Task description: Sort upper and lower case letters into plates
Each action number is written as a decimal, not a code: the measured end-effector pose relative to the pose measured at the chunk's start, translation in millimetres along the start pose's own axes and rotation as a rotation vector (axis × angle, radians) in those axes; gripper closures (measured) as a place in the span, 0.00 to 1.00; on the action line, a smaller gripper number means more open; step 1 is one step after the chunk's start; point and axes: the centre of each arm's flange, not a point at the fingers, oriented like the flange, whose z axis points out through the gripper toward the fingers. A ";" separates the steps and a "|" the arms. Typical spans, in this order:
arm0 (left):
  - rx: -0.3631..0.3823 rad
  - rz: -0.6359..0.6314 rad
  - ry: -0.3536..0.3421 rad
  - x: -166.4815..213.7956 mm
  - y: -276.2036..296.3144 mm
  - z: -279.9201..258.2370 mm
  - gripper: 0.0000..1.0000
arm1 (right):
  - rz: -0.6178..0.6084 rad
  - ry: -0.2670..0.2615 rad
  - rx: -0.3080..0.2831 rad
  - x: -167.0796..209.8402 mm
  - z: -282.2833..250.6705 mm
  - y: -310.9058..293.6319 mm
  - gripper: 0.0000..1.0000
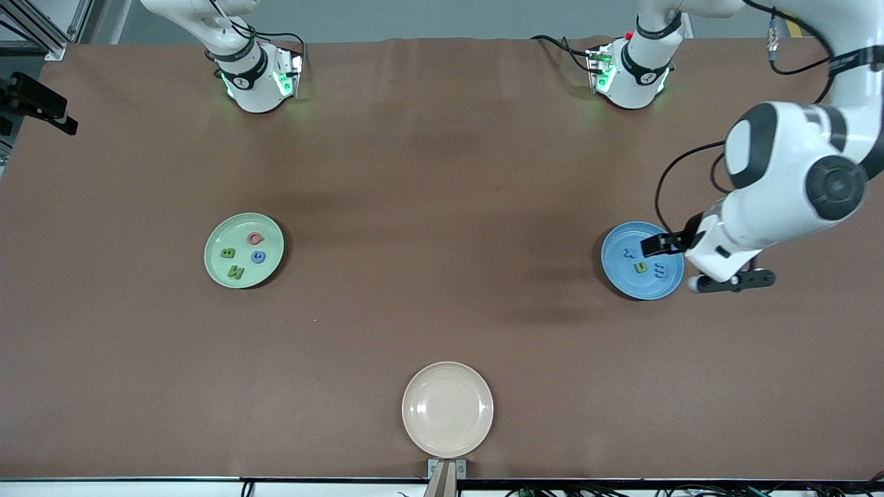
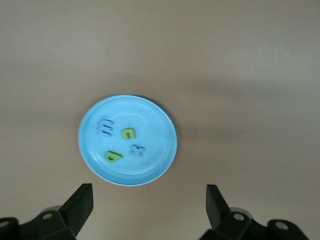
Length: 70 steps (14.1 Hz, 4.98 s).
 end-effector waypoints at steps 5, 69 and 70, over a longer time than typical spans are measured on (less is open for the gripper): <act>-0.064 -0.009 0.114 -38.9 -76.6 -108.7 0.00 | -0.006 0.002 0.022 -0.2 -1.1 -3.1 0.00; -0.013 0.055 0.227 -55.0 -78.1 -208.2 0.00 | 0.006 -0.030 0.011 -3.9 2.0 2.9 0.00; -0.013 0.055 0.227 -55.0 -78.1 -208.3 0.00 | 0.006 -0.032 0.011 -4.0 2.1 2.8 0.00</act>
